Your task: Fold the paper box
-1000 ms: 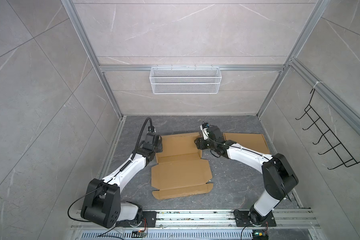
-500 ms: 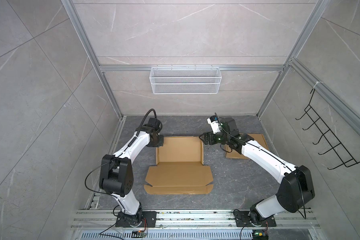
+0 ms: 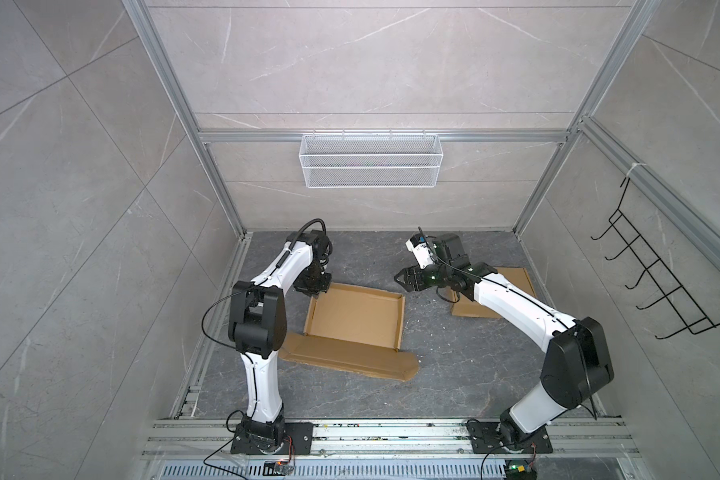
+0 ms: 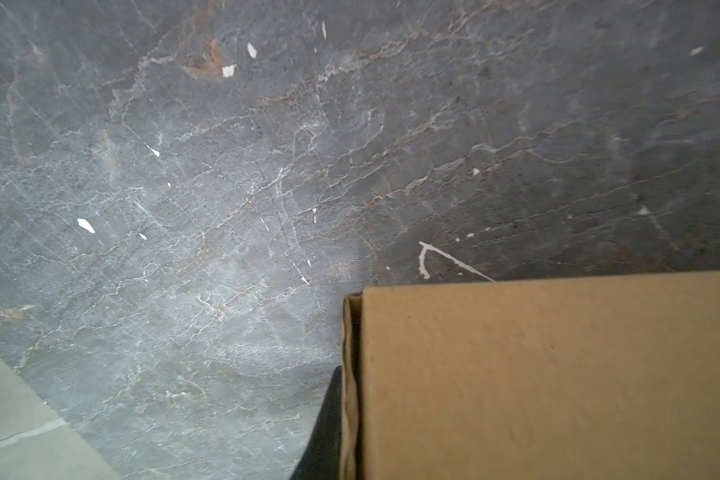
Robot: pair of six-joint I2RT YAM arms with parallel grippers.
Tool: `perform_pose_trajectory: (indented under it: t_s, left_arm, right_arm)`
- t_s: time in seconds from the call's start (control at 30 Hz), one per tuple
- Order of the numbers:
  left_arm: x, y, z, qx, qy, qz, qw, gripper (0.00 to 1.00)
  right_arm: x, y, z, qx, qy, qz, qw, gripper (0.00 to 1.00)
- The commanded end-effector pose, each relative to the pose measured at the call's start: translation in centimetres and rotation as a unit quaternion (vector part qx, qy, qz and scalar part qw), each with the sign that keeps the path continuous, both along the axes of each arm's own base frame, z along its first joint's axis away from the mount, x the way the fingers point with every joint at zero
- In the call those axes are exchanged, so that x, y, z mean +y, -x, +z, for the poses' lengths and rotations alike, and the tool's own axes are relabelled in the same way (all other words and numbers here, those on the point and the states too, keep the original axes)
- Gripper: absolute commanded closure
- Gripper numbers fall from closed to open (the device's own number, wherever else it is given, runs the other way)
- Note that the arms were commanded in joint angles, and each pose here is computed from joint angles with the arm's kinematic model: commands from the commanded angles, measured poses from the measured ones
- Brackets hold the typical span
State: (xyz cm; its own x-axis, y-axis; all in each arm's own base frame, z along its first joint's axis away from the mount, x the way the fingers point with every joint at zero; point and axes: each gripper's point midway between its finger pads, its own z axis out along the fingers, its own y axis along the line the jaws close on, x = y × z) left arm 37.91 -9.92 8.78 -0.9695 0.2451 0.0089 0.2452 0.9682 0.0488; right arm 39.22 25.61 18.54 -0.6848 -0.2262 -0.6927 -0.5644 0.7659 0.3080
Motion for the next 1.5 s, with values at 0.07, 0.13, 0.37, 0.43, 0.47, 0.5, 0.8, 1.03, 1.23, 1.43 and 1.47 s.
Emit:
perform_pose_trajectory:
  t_s: [0.07,0.13,0.37,0.43,0.47,0.5,0.8,1.03,1.23,1.43,1.47]
  left_arm:
    - [0.1,0.3,-1.3,0.048,-0.026,-0.022,0.998,0.95]
    - [0.0,-0.2,-1.9,0.049,-0.027,-0.024,0.998,0.93]
    - [-0.4,-1.8,-3.9,0.06,-0.033,-0.03,0.997,0.76]
    - [-0.5,-2.2,-3.8,0.056,-0.033,-0.03,0.997,0.69]
    - [-0.5,-2.5,-3.6,0.05,-0.032,-0.03,0.998,0.65]
    - [-0.7,-2.8,-3.2,0.043,-0.03,-0.03,0.998,0.62]
    - [-2.1,-4.4,0.9,-0.008,0.013,-0.031,0.999,0.45]
    - [-2.2,-3.6,6.1,-0.067,0.055,-0.019,0.996,0.42]
    - [-0.8,-2.4,9.4,-0.12,0.081,0.006,0.989,0.41]
    - [1.6,-1.4,11.7,-0.167,0.095,0.039,0.981,0.42]
    - [2.0,-1.2,11.9,-0.173,0.095,0.045,0.979,0.41]
  right_arm:
    - [1.9,0.3,-0.4,0.026,-0.018,0.05,0.998,0.28]
    - [2.5,0.5,-1.1,0.037,-0.014,0.063,0.997,0.29]
    - [4.5,-0.2,-4.2,0.04,0.052,0.107,0.992,0.29]
    - [5.2,-0.8,-4.0,0.042,0.052,0.118,0.991,0.29]
    - [5.4,-1.1,-4.0,0.045,0.054,0.125,0.99,0.29]
    - [5.6,-1.1,-4.4,0.052,0.059,0.133,0.988,0.29]
    - [5.3,-1.6,-8.6,0.094,0.129,0.174,0.972,0.27]
    - [5.5,-1.4,-10.4,0.11,0.151,0.205,0.961,0.26]
    - [6.4,-0.8,-12.6,0.119,0.189,0.232,0.947,0.26]
    - [6.9,-1.8,-13.3,0.116,0.202,0.21,0.95,0.31]
    - [7.0,-2.0,-13.4,0.115,0.203,0.202,0.951,0.33]
